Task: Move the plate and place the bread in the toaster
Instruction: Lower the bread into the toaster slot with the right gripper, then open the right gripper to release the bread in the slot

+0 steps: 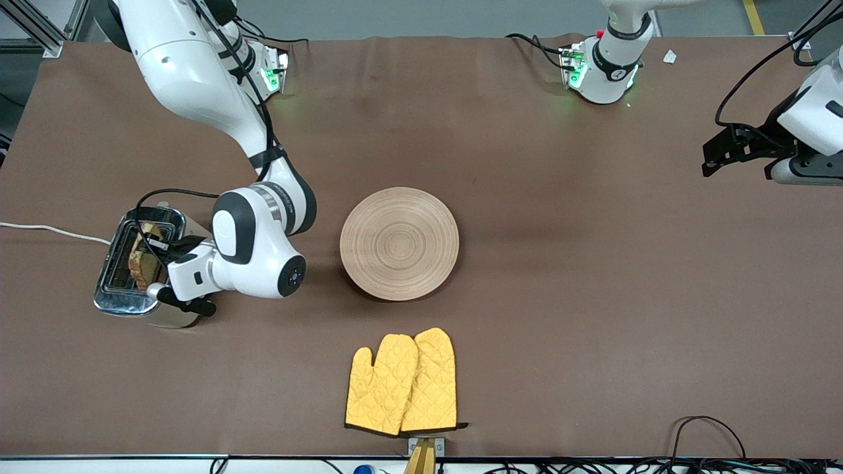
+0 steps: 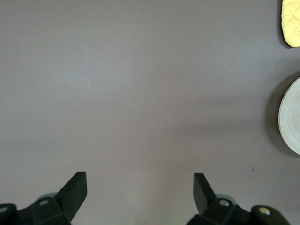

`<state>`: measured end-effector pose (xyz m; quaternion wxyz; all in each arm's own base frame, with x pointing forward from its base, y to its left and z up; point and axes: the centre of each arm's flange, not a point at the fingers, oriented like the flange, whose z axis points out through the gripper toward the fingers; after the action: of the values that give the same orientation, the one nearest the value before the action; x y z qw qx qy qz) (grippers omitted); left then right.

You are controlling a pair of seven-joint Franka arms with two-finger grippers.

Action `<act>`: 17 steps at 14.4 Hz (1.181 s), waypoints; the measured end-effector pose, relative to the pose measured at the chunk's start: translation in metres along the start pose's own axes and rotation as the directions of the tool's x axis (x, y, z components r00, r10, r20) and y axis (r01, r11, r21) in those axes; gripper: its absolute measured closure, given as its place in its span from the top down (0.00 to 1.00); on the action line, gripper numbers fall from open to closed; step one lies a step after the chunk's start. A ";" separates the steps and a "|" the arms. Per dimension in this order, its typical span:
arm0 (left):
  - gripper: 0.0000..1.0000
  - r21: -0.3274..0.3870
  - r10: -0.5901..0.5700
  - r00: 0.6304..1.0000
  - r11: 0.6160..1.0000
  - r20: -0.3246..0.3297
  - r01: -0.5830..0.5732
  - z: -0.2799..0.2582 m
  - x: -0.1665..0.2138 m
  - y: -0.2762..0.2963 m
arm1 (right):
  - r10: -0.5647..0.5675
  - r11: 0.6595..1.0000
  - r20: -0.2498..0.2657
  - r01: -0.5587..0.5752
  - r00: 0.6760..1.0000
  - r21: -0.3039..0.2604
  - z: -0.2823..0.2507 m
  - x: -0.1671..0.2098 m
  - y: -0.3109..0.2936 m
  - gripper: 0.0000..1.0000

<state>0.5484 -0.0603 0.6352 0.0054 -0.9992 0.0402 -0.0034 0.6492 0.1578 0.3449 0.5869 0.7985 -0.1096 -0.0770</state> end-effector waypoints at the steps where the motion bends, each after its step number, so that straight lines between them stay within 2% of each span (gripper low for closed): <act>1: 1.00 0.000 0.000 1.000 1.000 0.000 0.000 0.000 0.000 0.000 | -0.002 1.000 0.001 0.002 1.000 -0.004 0.001 0.001 -0.003 0.04; 5: 1.00 0.000 0.000 1.000 1.000 0.003 0.000 0.001 0.000 0.000 | -0.011 1.000 0.017 0.011 1.000 -0.013 0.007 0.002 -0.004 0.04; 9: 1.00 0.000 0.000 1.000 1.000 0.003 0.000 0.002 0.000 0.000 | -0.047 0.999 0.082 0.049 0.995 -0.012 0.021 0.002 -0.004 0.04; 12: 1.00 0.000 0.000 1.000 1.000 0.003 0.000 0.002 0.000 0.000 | -0.077 0.996 0.111 0.080 0.991 -0.025 0.032 -0.001 -0.016 0.04; 14: 1.00 0.000 0.000 1.000 1.000 0.004 0.000 0.002 0.000 0.000 | -0.100 0.995 0.138 0.103 0.985 -0.013 0.038 -0.004 -0.024 0.04; 17: 1.00 0.000 0.000 1.000 1.000 0.004 0.000 0.002 0.000 0.000 | -0.174 0.984 0.177 0.178 0.969 -0.007 0.048 -0.007 -0.027 0.04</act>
<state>0.5484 -0.0602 0.6335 0.0056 -0.9992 0.0401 -0.0016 0.6326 0.1227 0.3047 0.5749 0.7883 -0.0888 -0.2004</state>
